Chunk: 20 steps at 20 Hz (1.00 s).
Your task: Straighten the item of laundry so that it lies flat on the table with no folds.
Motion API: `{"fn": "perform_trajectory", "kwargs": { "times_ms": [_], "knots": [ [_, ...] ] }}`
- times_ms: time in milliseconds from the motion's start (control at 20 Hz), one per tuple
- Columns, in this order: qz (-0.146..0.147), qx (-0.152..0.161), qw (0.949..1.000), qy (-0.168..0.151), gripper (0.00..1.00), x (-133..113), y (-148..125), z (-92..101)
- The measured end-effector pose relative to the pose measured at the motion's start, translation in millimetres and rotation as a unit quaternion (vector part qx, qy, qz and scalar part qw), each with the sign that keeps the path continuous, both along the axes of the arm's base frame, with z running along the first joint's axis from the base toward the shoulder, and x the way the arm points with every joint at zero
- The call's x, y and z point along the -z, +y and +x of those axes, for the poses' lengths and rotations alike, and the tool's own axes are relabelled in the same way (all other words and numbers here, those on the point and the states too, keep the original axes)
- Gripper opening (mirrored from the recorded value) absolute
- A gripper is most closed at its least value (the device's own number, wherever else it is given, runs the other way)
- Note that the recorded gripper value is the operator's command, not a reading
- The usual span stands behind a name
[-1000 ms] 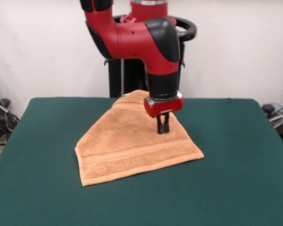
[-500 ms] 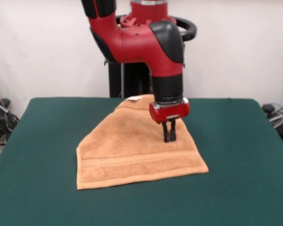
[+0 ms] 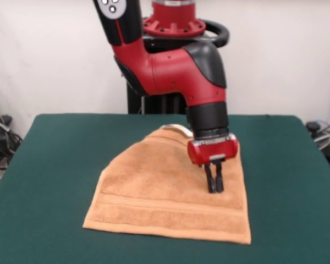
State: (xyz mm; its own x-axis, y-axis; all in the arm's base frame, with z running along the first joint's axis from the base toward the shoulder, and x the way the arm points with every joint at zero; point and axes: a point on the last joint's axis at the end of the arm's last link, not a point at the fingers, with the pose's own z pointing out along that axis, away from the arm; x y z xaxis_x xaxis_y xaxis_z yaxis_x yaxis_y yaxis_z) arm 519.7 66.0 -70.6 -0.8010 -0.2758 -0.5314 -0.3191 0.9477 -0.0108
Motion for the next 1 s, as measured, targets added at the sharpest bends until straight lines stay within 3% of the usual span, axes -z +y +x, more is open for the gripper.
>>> {"fn": "perform_trajectory", "kwargs": {
  "times_ms": [300, 1000],
  "knots": [
    [0.008, 0.007, 0.9994, -0.033, 0.0, 5, 7, 19.6],
    [0.012, 0.011, 0.9986, -0.05, 0.0, 7, 10, 31.2]
  ]
}}
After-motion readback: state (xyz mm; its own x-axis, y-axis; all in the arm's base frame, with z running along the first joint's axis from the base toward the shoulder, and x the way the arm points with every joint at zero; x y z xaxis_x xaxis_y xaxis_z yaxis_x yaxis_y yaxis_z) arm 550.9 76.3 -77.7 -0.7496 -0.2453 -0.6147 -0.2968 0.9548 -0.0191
